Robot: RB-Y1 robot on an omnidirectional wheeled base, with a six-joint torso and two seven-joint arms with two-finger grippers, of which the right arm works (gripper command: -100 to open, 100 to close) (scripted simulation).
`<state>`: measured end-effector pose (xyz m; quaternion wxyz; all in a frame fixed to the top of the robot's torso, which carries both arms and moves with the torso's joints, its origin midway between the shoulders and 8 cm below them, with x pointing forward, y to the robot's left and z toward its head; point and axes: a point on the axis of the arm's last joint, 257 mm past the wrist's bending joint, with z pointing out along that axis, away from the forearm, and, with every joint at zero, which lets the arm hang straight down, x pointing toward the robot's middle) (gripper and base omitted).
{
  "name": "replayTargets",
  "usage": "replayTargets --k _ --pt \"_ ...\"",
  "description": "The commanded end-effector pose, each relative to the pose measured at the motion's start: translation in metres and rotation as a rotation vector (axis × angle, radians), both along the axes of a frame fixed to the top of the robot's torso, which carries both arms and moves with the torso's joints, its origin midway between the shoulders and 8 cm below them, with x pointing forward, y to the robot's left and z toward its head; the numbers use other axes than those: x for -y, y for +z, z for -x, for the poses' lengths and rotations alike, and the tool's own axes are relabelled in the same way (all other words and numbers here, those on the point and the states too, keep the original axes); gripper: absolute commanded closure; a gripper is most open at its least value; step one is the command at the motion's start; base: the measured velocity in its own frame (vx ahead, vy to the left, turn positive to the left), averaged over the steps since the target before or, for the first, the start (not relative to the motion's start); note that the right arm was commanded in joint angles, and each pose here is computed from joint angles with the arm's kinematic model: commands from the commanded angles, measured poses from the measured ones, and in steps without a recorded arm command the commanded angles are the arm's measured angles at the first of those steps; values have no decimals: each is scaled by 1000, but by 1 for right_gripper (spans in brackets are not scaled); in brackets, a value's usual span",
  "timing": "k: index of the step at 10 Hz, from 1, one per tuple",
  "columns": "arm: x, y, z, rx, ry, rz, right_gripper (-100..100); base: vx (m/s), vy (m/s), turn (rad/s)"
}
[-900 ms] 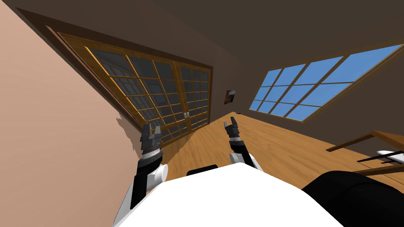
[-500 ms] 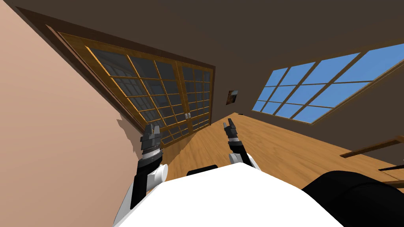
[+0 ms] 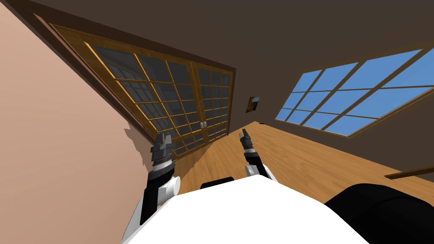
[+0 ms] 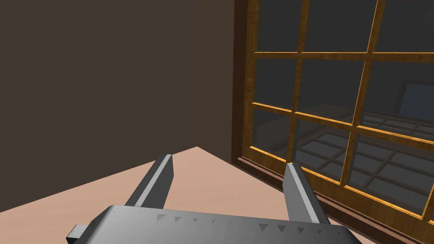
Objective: Pull the door open
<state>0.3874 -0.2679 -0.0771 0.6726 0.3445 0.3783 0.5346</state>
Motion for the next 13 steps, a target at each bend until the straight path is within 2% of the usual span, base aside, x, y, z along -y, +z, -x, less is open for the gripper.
replayTargets --k 1,13 --pt "-1 -11 -3 -16 -12 32 -100 95 35 63" --pt "-7 -89 -24 -140 -96 306 -100 101 43 62"
